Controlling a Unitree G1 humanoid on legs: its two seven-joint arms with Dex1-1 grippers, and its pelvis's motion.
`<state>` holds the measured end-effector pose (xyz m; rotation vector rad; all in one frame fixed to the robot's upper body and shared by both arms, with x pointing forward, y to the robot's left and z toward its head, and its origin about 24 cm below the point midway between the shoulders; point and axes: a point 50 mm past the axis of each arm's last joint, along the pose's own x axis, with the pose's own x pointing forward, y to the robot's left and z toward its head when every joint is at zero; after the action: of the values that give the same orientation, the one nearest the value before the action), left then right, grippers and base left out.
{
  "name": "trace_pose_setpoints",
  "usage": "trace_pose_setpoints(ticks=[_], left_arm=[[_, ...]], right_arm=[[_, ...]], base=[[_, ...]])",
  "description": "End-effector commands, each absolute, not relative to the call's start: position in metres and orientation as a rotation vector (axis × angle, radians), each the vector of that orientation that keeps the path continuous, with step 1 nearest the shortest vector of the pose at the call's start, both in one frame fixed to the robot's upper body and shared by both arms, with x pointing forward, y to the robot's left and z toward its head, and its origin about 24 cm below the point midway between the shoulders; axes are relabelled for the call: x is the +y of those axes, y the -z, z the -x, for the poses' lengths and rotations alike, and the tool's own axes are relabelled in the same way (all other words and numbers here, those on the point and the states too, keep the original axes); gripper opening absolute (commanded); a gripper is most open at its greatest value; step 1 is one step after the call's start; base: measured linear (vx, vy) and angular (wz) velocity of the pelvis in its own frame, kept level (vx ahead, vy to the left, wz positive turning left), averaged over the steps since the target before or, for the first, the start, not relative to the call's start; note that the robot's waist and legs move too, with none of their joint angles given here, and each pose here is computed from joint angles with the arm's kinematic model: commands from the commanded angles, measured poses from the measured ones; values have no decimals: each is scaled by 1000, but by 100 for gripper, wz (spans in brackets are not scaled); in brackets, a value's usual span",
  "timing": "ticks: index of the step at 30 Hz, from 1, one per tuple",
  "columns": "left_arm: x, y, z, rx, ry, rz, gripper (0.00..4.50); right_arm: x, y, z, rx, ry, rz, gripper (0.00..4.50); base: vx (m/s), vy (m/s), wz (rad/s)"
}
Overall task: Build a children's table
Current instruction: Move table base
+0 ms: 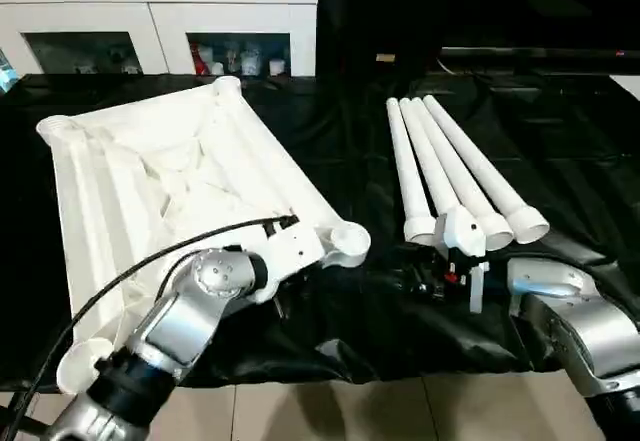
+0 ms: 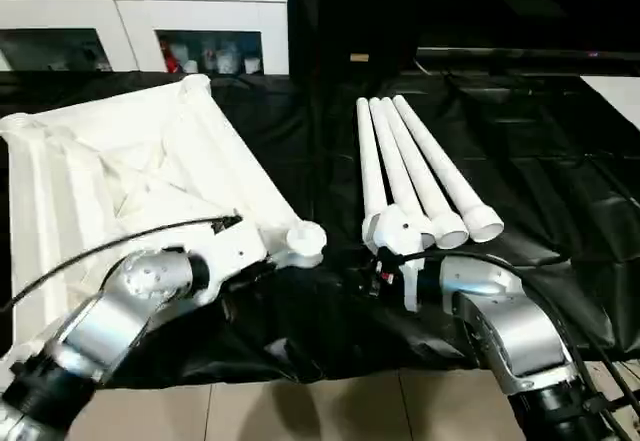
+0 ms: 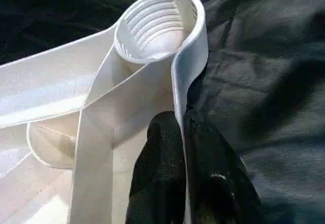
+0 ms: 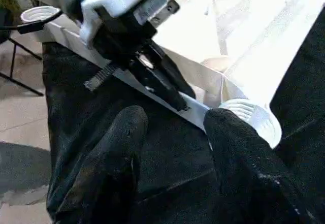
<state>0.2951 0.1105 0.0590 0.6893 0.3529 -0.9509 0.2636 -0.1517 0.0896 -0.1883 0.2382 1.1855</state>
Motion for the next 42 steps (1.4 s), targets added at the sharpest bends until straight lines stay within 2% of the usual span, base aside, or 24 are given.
trace_pose_setpoints(ticks=[1,9,15,17,19,21,24,28,30,31,36,38,40,42], left_arm=[[118,-65,-307,312,922,-770,7],[145,-62,-325,334,906,-822,7],[153,-59,-321,340,975,-799,7],[152,-60,-318,341,989,-771,49],[152,-60,-316,340,998,-750,49],[152,-59,-312,336,1029,-733,85],[156,-63,-308,324,1036,-726,91],[159,-71,-302,304,1038,-702,131],[159,-77,-298,283,1035,-672,134],[159,-82,-296,270,1033,-650,152],[161,-90,-285,247,1029,-633,185],[163,-93,-282,241,1002,-620,209],[164,-95,-282,233,979,-610,214],[166,-99,-282,222,928,-598,229]], right_arm=[[-150,-93,-265,220,-1185,200,213],[-146,-92,-264,210,-1187,198,213],[-144,-93,-263,205,-1194,193,213],[-143,-93,-263,203,-1194,186,213],[-143,-94,-264,202,-1194,179,213],[-141,-94,-264,202,-1195,171,213],[-137,-95,-267,206,-1203,157,213],[-134,-95,-270,215,-1194,140,250],[-131,-96,-277,216,-1151,125,259],[-129,-97,-282,212,-1121,118,284],[-122,-100,-305,202,-994,102,316],[-121,-102,-317,201,-918,100,335],[-121,-102,-326,214,-855,94,340],[-124,-100,-344,249,-714,89,360]], base=[[0,0,0],[0,0,0],[0,0,0],[0,0,0],[0,0,0],[0,0,0],[0,0,0],[0,0,0],[0,0,0],[0,0,0],[0,0,0],[0,0,0],[0,0,0],[0,0,0]])
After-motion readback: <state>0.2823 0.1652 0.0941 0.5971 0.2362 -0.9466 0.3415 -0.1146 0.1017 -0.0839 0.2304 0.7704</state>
